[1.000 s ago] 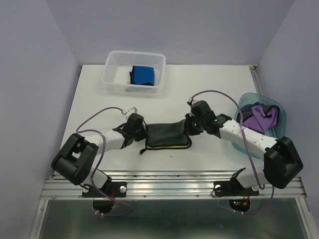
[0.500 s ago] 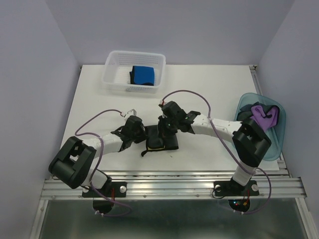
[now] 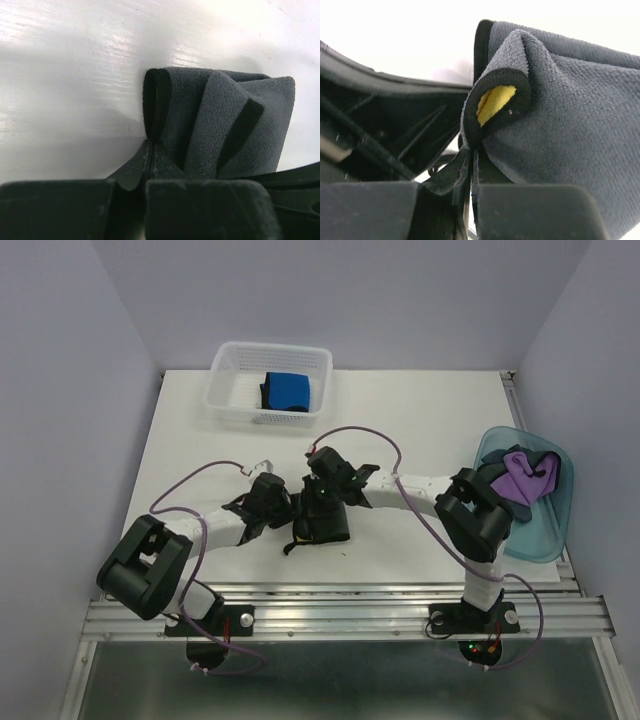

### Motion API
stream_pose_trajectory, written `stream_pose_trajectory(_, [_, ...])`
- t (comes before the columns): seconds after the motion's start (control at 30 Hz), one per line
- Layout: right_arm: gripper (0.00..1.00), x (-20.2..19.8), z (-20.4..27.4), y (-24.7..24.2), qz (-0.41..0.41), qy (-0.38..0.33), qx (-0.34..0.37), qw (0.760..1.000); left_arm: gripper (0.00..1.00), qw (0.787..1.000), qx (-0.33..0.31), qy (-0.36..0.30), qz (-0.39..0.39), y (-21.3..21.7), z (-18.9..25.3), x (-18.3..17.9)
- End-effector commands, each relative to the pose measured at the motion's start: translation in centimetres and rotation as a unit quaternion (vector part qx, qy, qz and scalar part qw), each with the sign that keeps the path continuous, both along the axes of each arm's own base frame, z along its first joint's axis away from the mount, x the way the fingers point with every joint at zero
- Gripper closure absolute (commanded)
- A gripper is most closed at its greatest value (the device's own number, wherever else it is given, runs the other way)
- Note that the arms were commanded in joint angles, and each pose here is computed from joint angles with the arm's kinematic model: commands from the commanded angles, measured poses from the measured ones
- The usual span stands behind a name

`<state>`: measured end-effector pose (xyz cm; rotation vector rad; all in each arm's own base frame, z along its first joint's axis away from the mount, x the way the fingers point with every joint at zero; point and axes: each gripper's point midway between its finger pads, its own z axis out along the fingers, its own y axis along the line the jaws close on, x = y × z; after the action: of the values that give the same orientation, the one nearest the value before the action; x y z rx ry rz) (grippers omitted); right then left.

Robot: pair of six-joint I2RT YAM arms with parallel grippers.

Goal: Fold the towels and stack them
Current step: Fold the towel

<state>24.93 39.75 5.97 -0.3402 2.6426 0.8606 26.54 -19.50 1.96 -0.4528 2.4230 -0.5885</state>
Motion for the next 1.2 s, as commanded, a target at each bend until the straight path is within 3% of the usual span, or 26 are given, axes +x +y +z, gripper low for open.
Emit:
stream_pose_trajectory(0.0, [0.99,1.1,2.4,3.3,-0.004,-0.007,0.058,0.998,1.0,1.0,0.0,0.001,0.005,0.5,0.1,-0.5])
stream_pose_trajectory(0.1, [0.99,1.2,1.6,3.3,-0.013,0.003,0.048,0.999,1.0,1.0,-0.001,0.0,0.005,0.5,0.2,-0.6])
stream_pose_trajectory(0.17, [0.93,1.4,1.5,3.1,-0.019,0.004,0.042,0.999,1.0,1.0,0.003,0.004,0.01,0.8,0.1,-0.7])
stream_pose_trajectory(0.23, [0.88,1.7,1.8,2.8,-0.027,-0.007,0.036,0.999,0.93,1.0,0.006,0.005,0.015,0.9,0.3,-0.6])
stream_pose_trajectory(0.33, [0.7,1.8,2.8,2.4,-0.025,-0.018,0.034,0.999,0.84,0.999,0.017,0.016,0.029,1.6,0.3,-1.0])
stream_pose_trajectory(0.57, [0.55,1.3,7.1,1.3,-0.009,-0.062,0.052,0.997,0.73,0.998,0.025,0.0,0.052,2.7,2.2,-1.0])
stream_pose_trajectory(0.7, [0.48,1.2,9.9,0.3,-0.017,-0.091,0.069,0.993,0.58,0.998,0.029,0.001,0.059,3.4,2.7,-1.6])
stream_pose_trajectory(0.77, [0.41,1.5,10.0,-0.9,-0.035,-0.107,0.056,0.992,0.55,0.998,0.033,0.007,0.062,3.7,2.6,-2.1])
stream_pose_trajectory(0.9, [0.22,2.1,11.8,-3.9,-0.088,-0.149,0.039,0.984,0.35,0.998,0.02,-0.006,0.067,4.0,3.5,-2.3])
stream_pose_trajectory(0.93, [0.08,2.3,12.3,-5.2,-0.11,-0.165,0.034,0.98,0.32,0.998,0.019,-0.007,0.062,3.9,3.5,-2.5])
stream_pose_trajectory(0.97, [0.0,2.3,12.3,-5.9,-0.119,-0.171,0.028,0.978,0.31,0.998,0.008,-0.011,0.054,3.5,3.9,-2.5])
stream_pose_trajectory(1.17, [0.0,2.1,12.4,-9.5,-0.17,-0.193,0.012,0.966,0.14,0.999,-0.015,-0.044,0.018,2.1,4.6,-1.7])
